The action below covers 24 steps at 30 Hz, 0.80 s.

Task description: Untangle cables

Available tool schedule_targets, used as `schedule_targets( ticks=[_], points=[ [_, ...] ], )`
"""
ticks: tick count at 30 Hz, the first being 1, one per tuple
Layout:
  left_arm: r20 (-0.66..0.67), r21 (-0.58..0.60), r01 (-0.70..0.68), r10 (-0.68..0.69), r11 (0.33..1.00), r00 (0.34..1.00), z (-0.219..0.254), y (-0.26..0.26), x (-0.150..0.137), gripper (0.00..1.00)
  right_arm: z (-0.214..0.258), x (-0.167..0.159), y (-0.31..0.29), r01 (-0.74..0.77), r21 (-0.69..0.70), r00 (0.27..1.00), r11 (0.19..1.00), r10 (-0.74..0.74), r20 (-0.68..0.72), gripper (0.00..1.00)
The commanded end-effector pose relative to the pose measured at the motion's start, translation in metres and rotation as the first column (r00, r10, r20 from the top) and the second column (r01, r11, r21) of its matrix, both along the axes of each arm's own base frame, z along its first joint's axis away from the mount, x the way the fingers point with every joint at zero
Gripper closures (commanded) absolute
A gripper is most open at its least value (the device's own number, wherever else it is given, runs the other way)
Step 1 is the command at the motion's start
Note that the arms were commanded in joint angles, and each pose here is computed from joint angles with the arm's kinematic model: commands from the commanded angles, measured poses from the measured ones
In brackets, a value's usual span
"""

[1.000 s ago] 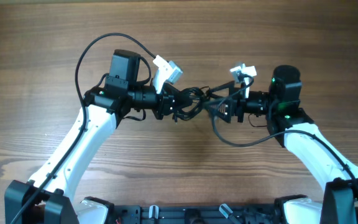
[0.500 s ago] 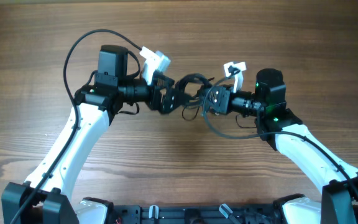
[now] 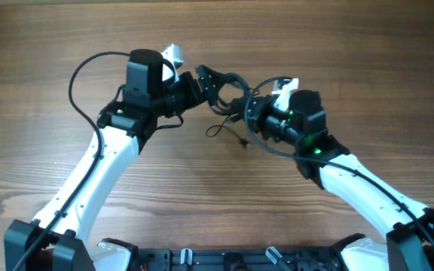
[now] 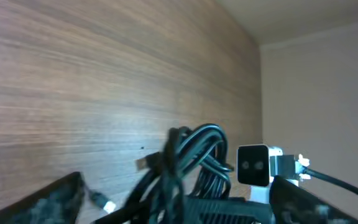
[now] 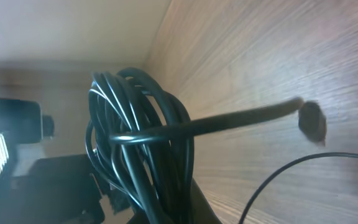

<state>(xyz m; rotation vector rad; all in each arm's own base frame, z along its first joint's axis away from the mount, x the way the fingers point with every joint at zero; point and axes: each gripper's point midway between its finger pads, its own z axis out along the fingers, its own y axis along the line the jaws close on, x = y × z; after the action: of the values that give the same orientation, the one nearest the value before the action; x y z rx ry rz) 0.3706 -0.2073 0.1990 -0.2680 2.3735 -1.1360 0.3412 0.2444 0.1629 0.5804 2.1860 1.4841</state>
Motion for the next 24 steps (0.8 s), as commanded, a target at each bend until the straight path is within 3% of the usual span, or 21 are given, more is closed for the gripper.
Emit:
schedule_targets(
  ticks=[1, 4, 6, 7, 9, 10, 12, 14, 16, 17, 20, 22, 24],
  points=[
    [-0.036, 0.031, -0.026, 0.027, 0.999, 0.999, -0.012, -0.004, 0.003, 0.16, 0.002, 0.001, 0.004, 0.019, 0.002, 1.000, 1.000, -0.019, 0.006, 0.96],
    [-0.121, 0.081, -0.034, 0.043, 0.996, 0.992, -0.045, -0.003, 0.002, 0.24, 0.003, 0.002, 0.004, 0.037, 0.033, 0.999, 0.999, -0.036, -0.030, 0.96],
    [-0.140, 0.084, -0.034, 0.045, 0.996, 0.989, -0.055, -0.004, 0.005, 0.35, 0.002, 0.001, 0.004, 0.038, 0.034, 0.999, 0.999, -0.036, -0.033, 0.96],
    [-0.153, 0.074, -0.042, 0.053, 0.996, 0.987, -0.057, -0.006, 0.007, 0.44, 0.003, 0.002, 0.004, 0.038, 0.035, 0.999, 0.999, -0.037, -0.033, 0.95],
    [-0.151, 0.073, -0.043, 0.054, 0.996, 0.987, -0.058, -0.006, 0.008, 0.73, 0.002, 0.002, 0.004, 0.046, 0.047, 0.998, 0.998, -0.044, -0.050, 0.95],
    [-0.143, 0.070, -0.044, 0.054, 0.997, 0.988, -0.057, -0.007, 0.010, 0.96, 0.002, 0.002, 0.004, 0.046, 0.046, 0.998, 0.998, -0.044, -0.049, 0.94],
    [-0.094, 0.067, -0.052, 0.058, 0.996, 0.994, -0.051, -0.001, 0.019, 0.96, -0.002, 0.003, 0.001, 0.050, 0.009, 0.998, 0.999, -0.050, -0.030, 0.76],
    [-0.019, 0.089, -0.072, 0.074, 0.993, 0.997, -0.040, 0.021, 0.032, 0.96, -0.010, 0.003, -0.003, 0.020, -0.108, 0.998, 0.994, -0.013, 0.065, 0.48],
    [0.074, 0.143, -0.132, 0.122, 0.981, 0.990, -0.024, 0.073, 0.045, 0.96, -0.025, -0.002, -0.010, -0.074, -0.312, 0.971, 0.947, 0.140, 0.195, 0.00],
    [0.099, 0.148, -0.143, 0.129, 0.979, 0.987, -0.017, 0.091, 0.045, 0.96, -0.027, -0.004, -0.012, -0.093, -0.328, 0.965, 0.940, 0.166, 0.201, 0.00],
    [0.244, 0.090, 0.065, -0.086, 0.994, 0.966, 0.013, 0.098, 0.030, 0.96, -0.002, -0.003, -0.001, -0.148, -0.296, 0.912, 0.944, 0.245, 0.328, 0.00],
    [0.357, 0.058, 0.228, -0.234, 0.972, 0.904, 0.030, 0.091, 0.015, 0.96, 0.026, -0.001, 0.007, -0.159, -0.282, 0.839, 0.946, 0.280, 0.466, 0.00],
    [0.394, 0.005, 0.278, -0.257, 0.961, 0.882, 0.040, 0.097, 0.008, 0.96, 0.052, 0.005, 0.009, -0.121, -0.274, 0.764, 0.954, 0.266, 0.588, 0.00]
  ],
)
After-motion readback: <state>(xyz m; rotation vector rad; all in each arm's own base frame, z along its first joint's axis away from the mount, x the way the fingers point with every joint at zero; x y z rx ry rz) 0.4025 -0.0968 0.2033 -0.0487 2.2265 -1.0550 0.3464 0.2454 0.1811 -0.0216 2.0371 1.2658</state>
